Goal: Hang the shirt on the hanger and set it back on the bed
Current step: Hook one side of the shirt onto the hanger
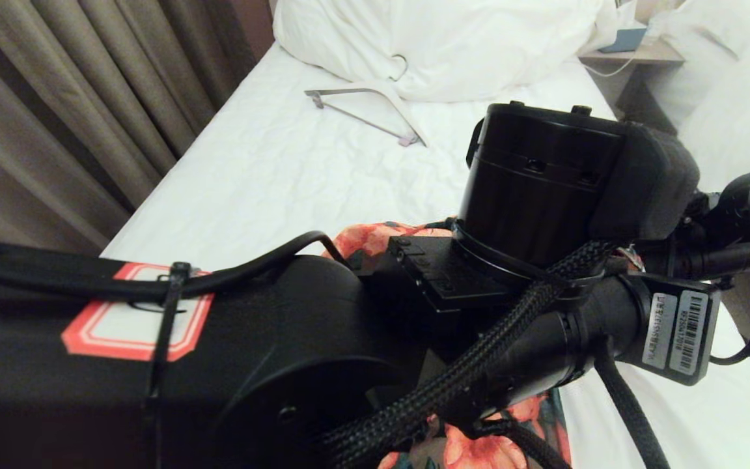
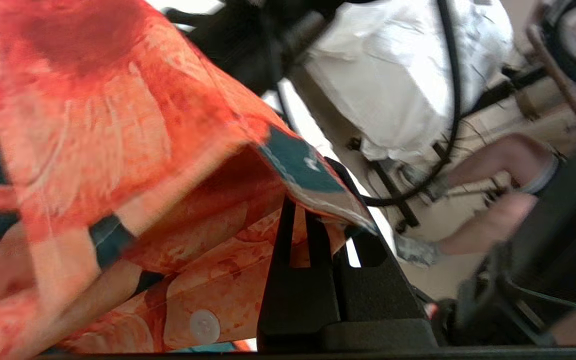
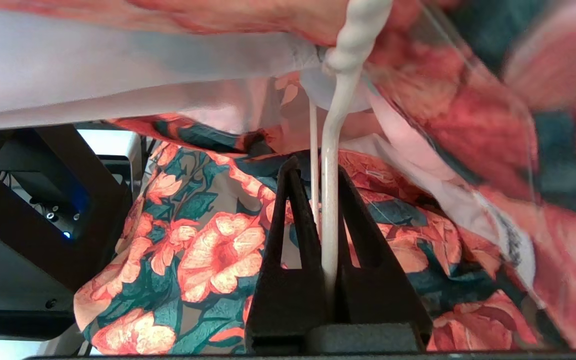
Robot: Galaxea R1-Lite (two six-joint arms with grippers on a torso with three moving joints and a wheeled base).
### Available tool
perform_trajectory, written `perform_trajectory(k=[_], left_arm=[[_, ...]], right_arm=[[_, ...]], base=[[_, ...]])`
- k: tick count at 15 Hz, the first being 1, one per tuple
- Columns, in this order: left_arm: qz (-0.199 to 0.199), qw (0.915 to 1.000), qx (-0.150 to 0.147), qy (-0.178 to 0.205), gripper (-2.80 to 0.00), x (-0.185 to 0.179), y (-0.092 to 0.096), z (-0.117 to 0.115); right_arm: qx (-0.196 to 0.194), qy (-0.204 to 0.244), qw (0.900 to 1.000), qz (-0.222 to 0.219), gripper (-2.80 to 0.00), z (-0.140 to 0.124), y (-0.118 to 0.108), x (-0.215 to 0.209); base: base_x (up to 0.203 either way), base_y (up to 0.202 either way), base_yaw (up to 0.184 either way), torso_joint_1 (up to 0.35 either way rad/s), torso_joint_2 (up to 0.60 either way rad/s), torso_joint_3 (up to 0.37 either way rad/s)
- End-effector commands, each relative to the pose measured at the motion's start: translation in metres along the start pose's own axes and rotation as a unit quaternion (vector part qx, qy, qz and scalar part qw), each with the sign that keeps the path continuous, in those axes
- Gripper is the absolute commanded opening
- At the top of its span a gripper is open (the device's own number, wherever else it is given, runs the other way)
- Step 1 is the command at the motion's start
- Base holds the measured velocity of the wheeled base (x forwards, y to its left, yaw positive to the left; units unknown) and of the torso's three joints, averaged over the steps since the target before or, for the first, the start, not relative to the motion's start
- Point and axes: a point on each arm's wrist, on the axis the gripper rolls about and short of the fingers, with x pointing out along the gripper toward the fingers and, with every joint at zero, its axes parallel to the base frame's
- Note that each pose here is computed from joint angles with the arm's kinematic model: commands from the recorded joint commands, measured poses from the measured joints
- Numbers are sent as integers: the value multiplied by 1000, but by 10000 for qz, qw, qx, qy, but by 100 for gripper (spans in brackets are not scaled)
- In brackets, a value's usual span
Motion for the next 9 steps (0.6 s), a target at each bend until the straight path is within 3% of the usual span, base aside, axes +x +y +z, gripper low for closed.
perform_trajectory(k=[1, 5, 8, 9], left_arm=[[50, 10000, -10, 33, -280, -6, 1, -1], [111, 9991, 72, 408, -280, -19, 1, -22], [506, 9986, 133, 35, -280, -20, -4, -8], [565, 9979, 305, -86, 0, -20, -5, -2]], right_arm=[[-58, -34, 10000, -17, -280, 3, 2, -3], [-141, -35, 9998, -95, -280, 10, 5, -8], [-186, -39, 9998, -102, -280, 16, 12, -10], [-172, -38, 9998, -100, -280, 16, 15, -10]], base=[[0, 0, 0, 0, 0, 0], [0, 0, 0, 0, 0, 0], [0, 0, 0, 0, 0, 0], [0, 0, 0, 0, 0, 0]])
